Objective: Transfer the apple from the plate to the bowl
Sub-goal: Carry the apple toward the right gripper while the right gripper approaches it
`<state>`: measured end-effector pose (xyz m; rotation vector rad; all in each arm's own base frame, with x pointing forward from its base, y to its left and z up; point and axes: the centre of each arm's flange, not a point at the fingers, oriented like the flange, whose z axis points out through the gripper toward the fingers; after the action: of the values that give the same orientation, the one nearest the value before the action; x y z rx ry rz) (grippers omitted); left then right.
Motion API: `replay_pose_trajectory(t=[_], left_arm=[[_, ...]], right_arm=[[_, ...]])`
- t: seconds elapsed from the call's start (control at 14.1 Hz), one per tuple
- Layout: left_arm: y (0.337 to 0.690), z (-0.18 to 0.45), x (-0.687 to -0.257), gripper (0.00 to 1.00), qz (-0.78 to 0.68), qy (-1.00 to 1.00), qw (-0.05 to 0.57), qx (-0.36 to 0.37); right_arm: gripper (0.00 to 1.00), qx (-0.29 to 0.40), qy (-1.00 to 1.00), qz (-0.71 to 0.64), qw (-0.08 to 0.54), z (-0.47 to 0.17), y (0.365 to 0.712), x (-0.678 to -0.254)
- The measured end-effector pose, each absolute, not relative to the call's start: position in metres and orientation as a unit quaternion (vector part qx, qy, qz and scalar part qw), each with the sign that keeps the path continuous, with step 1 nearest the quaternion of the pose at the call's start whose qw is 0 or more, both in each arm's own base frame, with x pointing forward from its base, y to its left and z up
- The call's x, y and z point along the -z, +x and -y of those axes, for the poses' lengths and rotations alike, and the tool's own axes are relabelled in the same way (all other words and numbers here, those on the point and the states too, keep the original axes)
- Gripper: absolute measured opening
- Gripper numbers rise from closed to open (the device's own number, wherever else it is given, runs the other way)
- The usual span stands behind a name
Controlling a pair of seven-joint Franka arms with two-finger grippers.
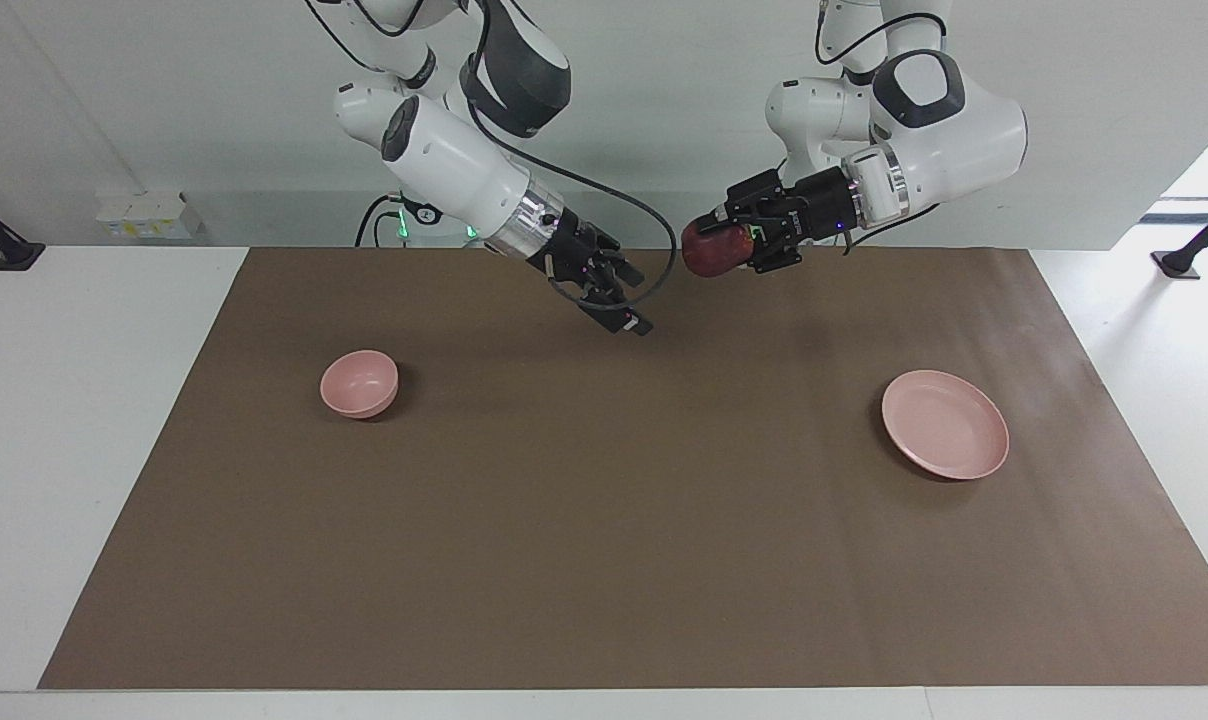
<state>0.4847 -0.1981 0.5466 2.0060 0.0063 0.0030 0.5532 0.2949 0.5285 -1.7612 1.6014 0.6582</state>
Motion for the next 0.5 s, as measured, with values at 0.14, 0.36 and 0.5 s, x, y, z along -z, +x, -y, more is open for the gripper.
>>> replay_pose_trajectory(t=[0.14,0.36,0.5], left_arm=[[0.484,0.199,-0.545,0.75,-0.004,0.844,0.537,-0.002],[0.482,0.208,-0.543,0.75,-0.004,0.846,0.533,-0.008],[0.482,0.208,-0.543,0.75,-0.005,0.847,0.532,-0.010]], right_arm=[[1.00,-0.280,-0.662,-0.611,0.332,-0.298,0.550,-0.529],[1.00,-0.321,-0.661,-0.598,0.321,-0.304,0.541,-0.532],[1.00,-0.333,-0.661,-0.592,0.318,-0.306,0.537,-0.536]])
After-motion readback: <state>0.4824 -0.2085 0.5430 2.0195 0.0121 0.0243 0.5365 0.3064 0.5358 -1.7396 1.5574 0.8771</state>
